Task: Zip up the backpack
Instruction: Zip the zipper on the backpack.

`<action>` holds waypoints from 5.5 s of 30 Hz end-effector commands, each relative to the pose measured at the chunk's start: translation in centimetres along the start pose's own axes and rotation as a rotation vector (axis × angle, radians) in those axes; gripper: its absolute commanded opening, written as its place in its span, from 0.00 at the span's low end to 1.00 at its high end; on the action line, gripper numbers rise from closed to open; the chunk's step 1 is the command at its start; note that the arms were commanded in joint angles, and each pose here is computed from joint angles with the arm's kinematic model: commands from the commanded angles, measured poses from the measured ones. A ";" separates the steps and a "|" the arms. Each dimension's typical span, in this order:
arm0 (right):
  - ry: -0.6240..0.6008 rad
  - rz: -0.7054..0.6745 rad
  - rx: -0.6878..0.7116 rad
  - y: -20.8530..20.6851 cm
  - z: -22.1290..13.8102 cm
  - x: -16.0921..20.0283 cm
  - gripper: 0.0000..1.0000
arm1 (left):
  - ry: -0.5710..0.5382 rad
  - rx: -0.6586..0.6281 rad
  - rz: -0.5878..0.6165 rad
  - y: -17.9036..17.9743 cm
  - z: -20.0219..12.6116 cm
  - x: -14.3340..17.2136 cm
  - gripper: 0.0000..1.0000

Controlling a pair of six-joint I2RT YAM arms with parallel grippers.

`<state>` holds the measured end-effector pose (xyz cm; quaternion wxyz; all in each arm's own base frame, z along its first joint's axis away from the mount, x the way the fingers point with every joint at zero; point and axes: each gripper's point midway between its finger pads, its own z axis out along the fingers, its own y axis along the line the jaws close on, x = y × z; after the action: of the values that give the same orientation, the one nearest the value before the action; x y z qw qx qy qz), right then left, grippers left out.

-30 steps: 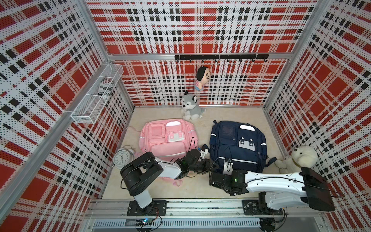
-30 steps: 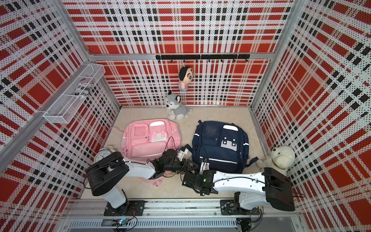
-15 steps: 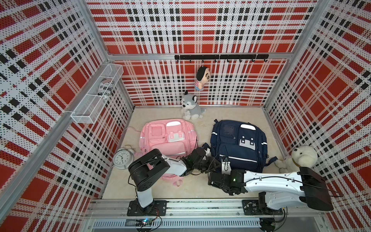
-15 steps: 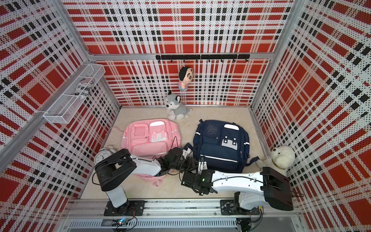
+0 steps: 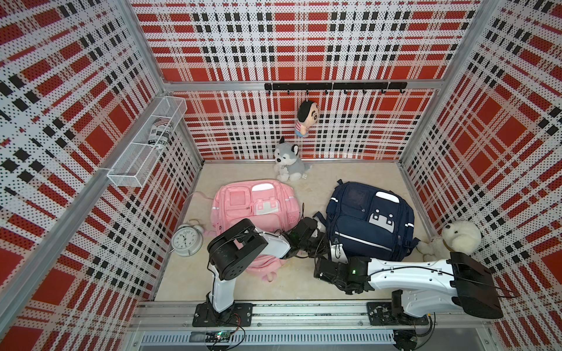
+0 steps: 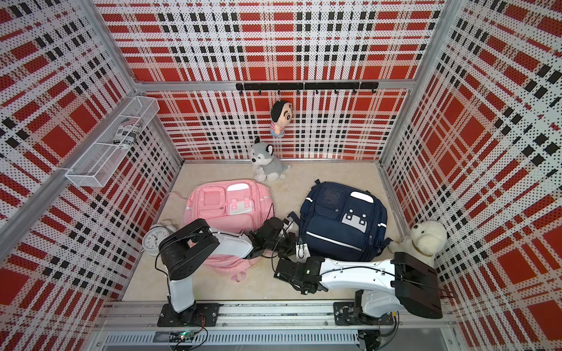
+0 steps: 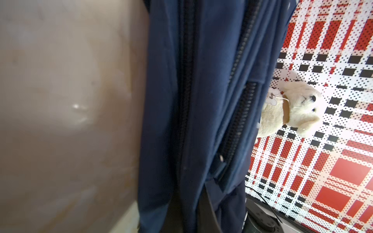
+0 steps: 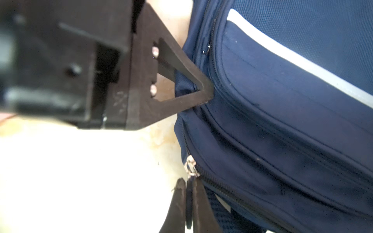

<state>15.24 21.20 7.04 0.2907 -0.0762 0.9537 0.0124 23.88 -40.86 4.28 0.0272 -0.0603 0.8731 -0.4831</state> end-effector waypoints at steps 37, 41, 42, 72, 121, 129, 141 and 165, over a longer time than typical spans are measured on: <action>-0.051 0.092 -0.148 1.3 0.6 -5.4 0.00 | -0.267 -0.237 0.213 -2.1 -8.7 -17.2 0.42; -0.076 0.076 -0.152 1.8 0.8 -6.1 0.00 | -0.245 -0.225 0.172 -1.5 -10.7 -14.3 0.49; -0.078 0.075 -0.159 1.9 0.9 -6.1 0.00 | -0.236 -0.217 0.161 -1.6 -11.1 -13.5 0.51; -0.136 0.037 -0.195 2.8 2.0 -7.1 0.00 | -0.183 -0.343 0.007 -0.8 -9.0 -6.5 0.59; -0.048 0.015 -0.155 -1.7 2.2 -2.6 0.00 | -0.219 -0.439 0.047 2.5 -9.8 -12.0 0.00; 0.031 0.088 0.032 -7.2 2.1 -0.7 0.00 | -0.250 -0.509 0.177 1.2 -13.4 -15.6 0.00; 0.092 0.303 0.182 -12.2 3.0 0.3 0.00 | -0.281 -0.488 0.219 2.3 -18.3 -18.1 0.00; -0.188 0.438 0.376 -20.6 2.9 -9.4 0.00 | -0.258 -0.349 0.257 1.1 -22.1 -16.8 0.00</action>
<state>27.42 7.72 8.89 0.3438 0.1589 0.9254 0.0108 35.71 -22.95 12.70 0.1150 -0.0060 0.9365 -0.3312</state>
